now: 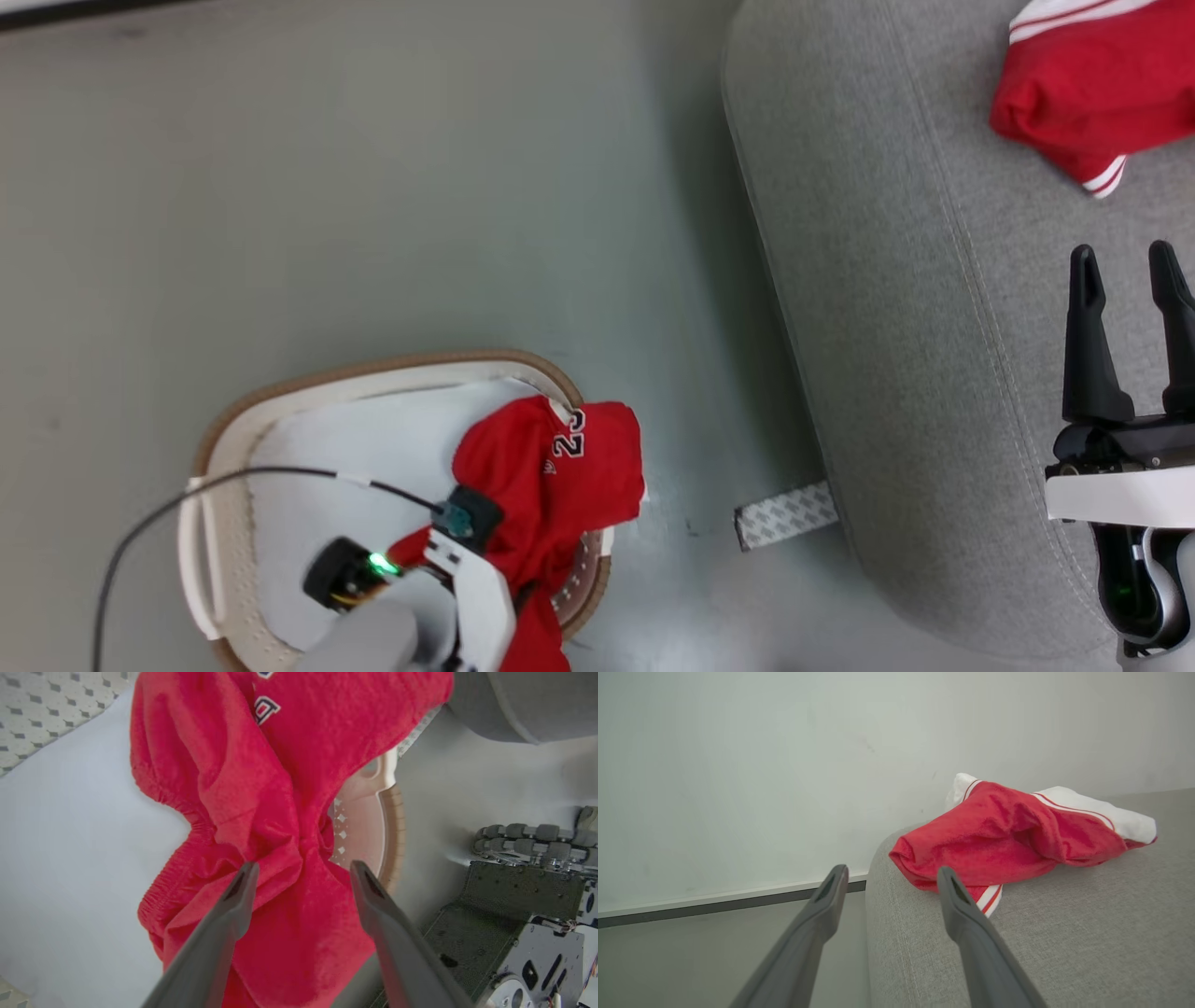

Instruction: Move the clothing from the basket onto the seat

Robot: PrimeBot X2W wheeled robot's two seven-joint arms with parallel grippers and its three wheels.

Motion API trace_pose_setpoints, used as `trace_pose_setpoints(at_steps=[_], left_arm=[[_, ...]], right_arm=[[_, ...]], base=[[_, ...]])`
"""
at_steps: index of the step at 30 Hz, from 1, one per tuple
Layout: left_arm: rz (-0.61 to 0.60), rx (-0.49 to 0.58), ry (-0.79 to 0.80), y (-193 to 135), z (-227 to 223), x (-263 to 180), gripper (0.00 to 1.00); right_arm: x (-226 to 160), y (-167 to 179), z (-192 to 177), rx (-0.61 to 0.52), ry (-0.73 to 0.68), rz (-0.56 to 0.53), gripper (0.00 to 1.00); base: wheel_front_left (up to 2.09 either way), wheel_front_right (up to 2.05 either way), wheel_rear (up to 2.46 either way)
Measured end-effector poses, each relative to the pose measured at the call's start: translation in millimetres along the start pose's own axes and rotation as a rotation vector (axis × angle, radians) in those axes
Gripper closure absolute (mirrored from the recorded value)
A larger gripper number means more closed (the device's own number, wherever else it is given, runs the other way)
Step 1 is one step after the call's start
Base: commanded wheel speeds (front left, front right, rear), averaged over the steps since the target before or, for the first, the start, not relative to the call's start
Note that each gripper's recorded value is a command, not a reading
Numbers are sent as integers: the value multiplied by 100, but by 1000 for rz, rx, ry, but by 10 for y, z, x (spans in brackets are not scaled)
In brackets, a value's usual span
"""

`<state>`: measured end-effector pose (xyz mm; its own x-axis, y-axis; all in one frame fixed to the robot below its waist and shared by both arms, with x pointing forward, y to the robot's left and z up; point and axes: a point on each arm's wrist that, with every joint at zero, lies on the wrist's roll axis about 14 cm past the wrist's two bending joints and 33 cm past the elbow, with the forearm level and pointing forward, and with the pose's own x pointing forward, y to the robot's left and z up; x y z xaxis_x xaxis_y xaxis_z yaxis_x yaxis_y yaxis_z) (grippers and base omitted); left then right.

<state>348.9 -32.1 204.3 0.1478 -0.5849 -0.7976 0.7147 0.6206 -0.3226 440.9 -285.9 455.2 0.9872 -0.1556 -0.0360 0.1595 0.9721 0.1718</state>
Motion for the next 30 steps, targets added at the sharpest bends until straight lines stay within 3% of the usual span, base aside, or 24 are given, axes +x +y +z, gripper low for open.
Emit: trace_pose_setpoints(at_steps=[17, 18, 19, 30], left_arm=[[-92, 76, 218, 188, -370, 648, 2], [-95, 76, 225, 186, -388, 668, 30], [-101, 79, 230, 170, -405, 683, 100], [-105, 60, 183, 123, -297, 642, 100]], right_arm=[[132, -188, -483, -33, 99, -74, 0], [138, -186, -502, -32, 101, -76, 0], [141, -186, -517, -32, 104, -77, 0], [153, -184, -441, -32, 89, -74, 0]], base=[[0, 0, 0], [0, 0, 0], [0, 0, 0], [0, 0, 0]])
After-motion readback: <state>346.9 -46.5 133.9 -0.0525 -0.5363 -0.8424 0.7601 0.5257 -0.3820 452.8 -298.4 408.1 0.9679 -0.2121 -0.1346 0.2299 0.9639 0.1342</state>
